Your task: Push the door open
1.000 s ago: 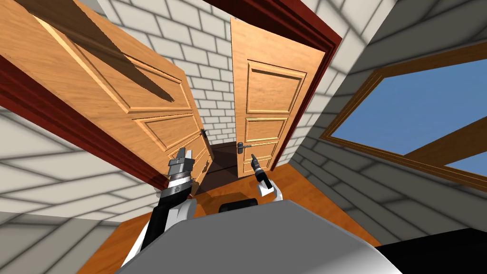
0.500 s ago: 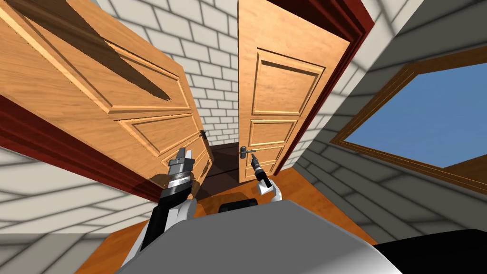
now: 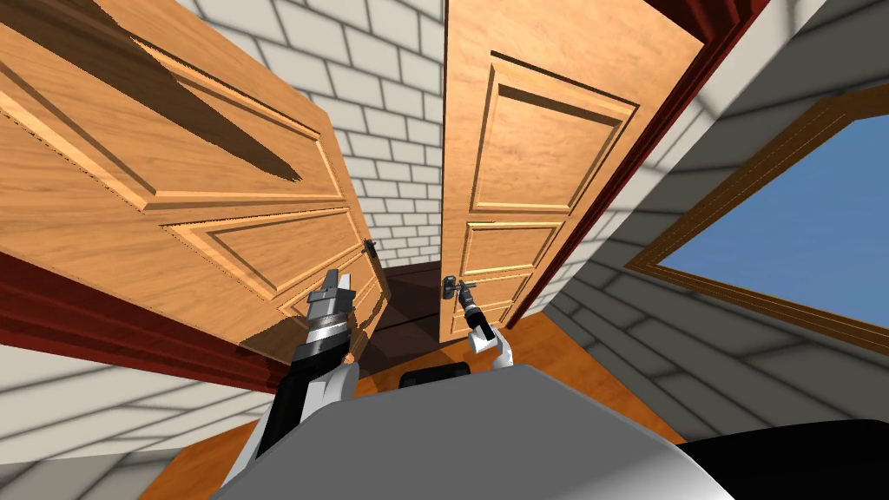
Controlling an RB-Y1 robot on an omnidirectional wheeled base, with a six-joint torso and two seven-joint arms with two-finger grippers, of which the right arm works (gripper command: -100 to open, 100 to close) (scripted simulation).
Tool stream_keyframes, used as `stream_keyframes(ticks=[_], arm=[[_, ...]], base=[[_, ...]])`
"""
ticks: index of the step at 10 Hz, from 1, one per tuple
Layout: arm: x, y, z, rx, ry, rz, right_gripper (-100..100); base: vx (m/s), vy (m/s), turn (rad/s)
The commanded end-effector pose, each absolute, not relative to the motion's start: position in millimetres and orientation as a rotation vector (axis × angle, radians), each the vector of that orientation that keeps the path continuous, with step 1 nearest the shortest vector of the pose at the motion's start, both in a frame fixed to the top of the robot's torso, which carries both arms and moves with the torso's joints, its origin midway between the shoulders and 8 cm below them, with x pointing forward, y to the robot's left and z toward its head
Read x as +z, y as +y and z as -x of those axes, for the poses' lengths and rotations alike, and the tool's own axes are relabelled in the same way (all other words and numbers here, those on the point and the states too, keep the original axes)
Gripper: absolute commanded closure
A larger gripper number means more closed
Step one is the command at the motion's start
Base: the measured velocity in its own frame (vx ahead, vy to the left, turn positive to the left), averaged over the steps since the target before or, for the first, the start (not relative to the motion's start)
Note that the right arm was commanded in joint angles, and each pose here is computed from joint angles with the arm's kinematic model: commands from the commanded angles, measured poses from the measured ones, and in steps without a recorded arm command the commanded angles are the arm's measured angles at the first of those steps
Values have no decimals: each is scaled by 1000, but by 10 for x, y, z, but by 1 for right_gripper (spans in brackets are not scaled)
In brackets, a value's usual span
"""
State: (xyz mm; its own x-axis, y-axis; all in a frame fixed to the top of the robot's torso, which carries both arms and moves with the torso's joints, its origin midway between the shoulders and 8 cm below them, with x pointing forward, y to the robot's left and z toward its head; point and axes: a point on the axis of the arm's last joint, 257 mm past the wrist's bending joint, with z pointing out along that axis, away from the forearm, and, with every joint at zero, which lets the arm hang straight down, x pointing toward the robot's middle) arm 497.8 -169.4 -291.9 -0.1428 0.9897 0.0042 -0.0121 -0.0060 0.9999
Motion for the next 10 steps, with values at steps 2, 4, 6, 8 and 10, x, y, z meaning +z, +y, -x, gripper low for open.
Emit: stream_keyframes(ticks=[2, 4, 6, 8, 10], arm=[[-2919, -1694, -4978, 1324, 1302, -1133, 100], [-2919, -1694, -4978, 1324, 1302, -1133, 100], [-2919, -1694, -4978, 1324, 1302, -1133, 100], [-2946, -1781, -4993, 1304, 1301, -1138, 100], [-2944, -1859, -5015, 1290, 1293, -1141, 100]], base=[[34, 1, 1], [-26, -2, 2], [-12, -1, -2], [45, 28, -19], [139, 64, -55]])
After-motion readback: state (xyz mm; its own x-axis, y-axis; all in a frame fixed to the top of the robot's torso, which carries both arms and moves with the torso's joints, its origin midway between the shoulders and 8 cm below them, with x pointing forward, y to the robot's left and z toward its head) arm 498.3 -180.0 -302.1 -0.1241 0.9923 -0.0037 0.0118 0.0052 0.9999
